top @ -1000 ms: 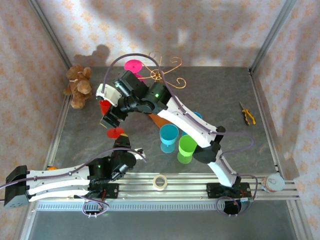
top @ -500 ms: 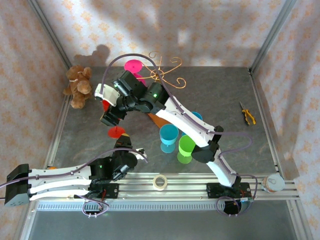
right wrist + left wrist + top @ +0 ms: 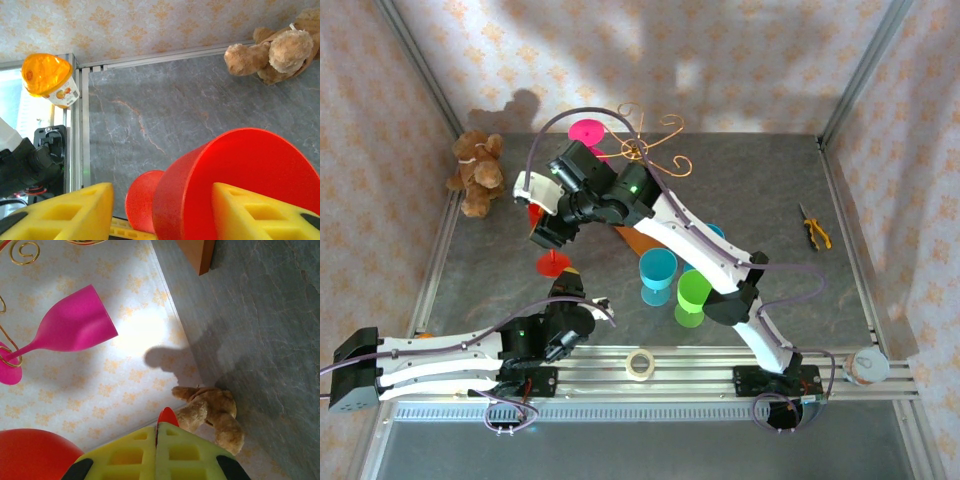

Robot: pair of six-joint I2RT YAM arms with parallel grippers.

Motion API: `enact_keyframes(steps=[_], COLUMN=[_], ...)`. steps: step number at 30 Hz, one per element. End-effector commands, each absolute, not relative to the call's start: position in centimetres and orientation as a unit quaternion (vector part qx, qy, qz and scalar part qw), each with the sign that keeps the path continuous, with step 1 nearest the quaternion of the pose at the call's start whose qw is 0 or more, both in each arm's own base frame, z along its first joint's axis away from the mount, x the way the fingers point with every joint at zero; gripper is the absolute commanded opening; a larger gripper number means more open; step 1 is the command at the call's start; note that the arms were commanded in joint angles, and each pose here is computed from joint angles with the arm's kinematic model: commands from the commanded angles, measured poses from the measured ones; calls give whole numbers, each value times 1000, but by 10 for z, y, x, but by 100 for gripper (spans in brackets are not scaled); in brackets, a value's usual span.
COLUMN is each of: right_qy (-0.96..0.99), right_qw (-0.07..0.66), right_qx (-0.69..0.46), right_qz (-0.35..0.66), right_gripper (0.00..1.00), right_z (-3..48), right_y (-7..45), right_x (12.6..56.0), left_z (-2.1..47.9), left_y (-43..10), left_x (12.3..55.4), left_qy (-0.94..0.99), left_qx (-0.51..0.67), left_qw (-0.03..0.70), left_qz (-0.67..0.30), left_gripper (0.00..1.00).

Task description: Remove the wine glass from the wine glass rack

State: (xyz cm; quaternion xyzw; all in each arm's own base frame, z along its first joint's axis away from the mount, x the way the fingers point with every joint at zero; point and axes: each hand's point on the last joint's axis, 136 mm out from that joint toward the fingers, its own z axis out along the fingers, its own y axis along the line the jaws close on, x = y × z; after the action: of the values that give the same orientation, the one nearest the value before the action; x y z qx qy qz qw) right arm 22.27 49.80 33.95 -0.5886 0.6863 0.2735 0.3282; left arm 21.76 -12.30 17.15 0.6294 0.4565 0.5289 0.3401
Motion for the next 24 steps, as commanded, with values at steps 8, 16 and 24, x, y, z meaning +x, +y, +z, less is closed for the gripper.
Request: enact_keyframes(steps=[8,16,24], right_qy=[717,729,750], right_qw=[237,205,170], right_qx=[-598,-589,-581], right_qz=[269,282,266], right_gripper=[25,22,20], right_z=[317,319,300], right_y=[468,456,452], right_x=[194,180,172], left_z=[177,178,180], left_y=[-121,-122,-124], left_x=[218,218,219], left_qy=[457,457,456], left_qx=[620,619,619], left_qw=[339,341,342], left_qz=[540,540,540], left_gripper=[0,0,0])
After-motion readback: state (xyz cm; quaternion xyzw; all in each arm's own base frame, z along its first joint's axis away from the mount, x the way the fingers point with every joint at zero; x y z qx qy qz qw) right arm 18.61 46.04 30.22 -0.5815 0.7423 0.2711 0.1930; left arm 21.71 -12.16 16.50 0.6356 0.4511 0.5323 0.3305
